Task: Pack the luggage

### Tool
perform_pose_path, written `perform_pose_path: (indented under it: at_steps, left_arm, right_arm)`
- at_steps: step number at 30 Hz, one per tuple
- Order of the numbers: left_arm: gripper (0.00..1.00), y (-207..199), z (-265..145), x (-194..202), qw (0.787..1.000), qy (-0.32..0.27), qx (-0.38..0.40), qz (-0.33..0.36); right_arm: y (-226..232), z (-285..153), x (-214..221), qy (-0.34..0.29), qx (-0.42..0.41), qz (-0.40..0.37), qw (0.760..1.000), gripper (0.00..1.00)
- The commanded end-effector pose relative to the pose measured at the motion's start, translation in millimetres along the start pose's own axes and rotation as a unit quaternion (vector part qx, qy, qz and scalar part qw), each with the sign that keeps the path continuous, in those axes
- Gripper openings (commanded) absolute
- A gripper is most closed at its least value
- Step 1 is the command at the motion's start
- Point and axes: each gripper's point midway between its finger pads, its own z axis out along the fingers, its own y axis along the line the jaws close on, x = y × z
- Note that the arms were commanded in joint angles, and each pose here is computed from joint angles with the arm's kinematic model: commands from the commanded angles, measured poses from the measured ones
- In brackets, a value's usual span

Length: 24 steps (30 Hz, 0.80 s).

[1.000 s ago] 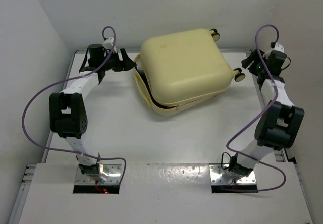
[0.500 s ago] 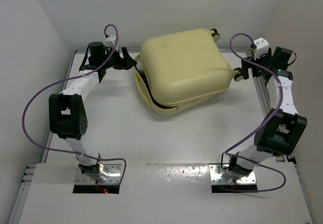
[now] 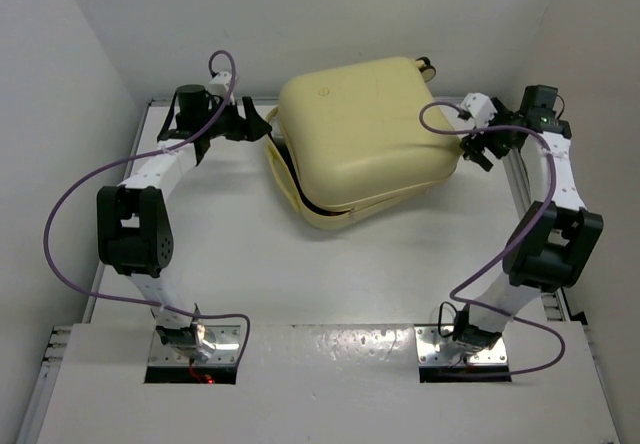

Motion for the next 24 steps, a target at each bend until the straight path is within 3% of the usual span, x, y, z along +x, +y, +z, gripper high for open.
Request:
perform_pose_path:
  at_steps: [1,10,15,17,18,24]
  left_arm:
    - [0.79,-17.0,-10.4,-18.5,0.999,-0.022,0.018,0.022]
    - [0.8,-12.3,-7.5,-12.7,1.0,-0.019,0.012,0.019]
    - [0.8,-7.3,-9.1,-9.7,1.0,-0.017,0.007,0.015]
    - [0.8,-5.7,-9.0,-9.9,1.0,-0.018,0.003,0.015]
    - [0.81,-1.2,-10.9,-11.0,1.0,-0.019,-0.001,0.018]
    - [0.81,7.8,-14.6,-8.8,1.0,-0.019,-0.01,0.013]
  right_arm:
    - [11.5,-1.6,-7.5,-0.008,-0.054,-0.072,0.996,0.88]
    - [3.3,35.0,-14.5,-0.01,-0.053,-0.129,0.99,0.88]
    - [-2.6,51.9,-27.7,-0.051,-0.041,-0.158,0.985,0.87]
    - [-0.6,53.4,-33.2,-0.069,-0.046,-0.177,0.981,0.8]
    - [2.8,56.7,-34.8,-0.079,-0.047,-0.19,0.978,0.71]
    - [11.3,56.3,-49.0,-0.141,-0.023,-0.225,0.964,0.41]
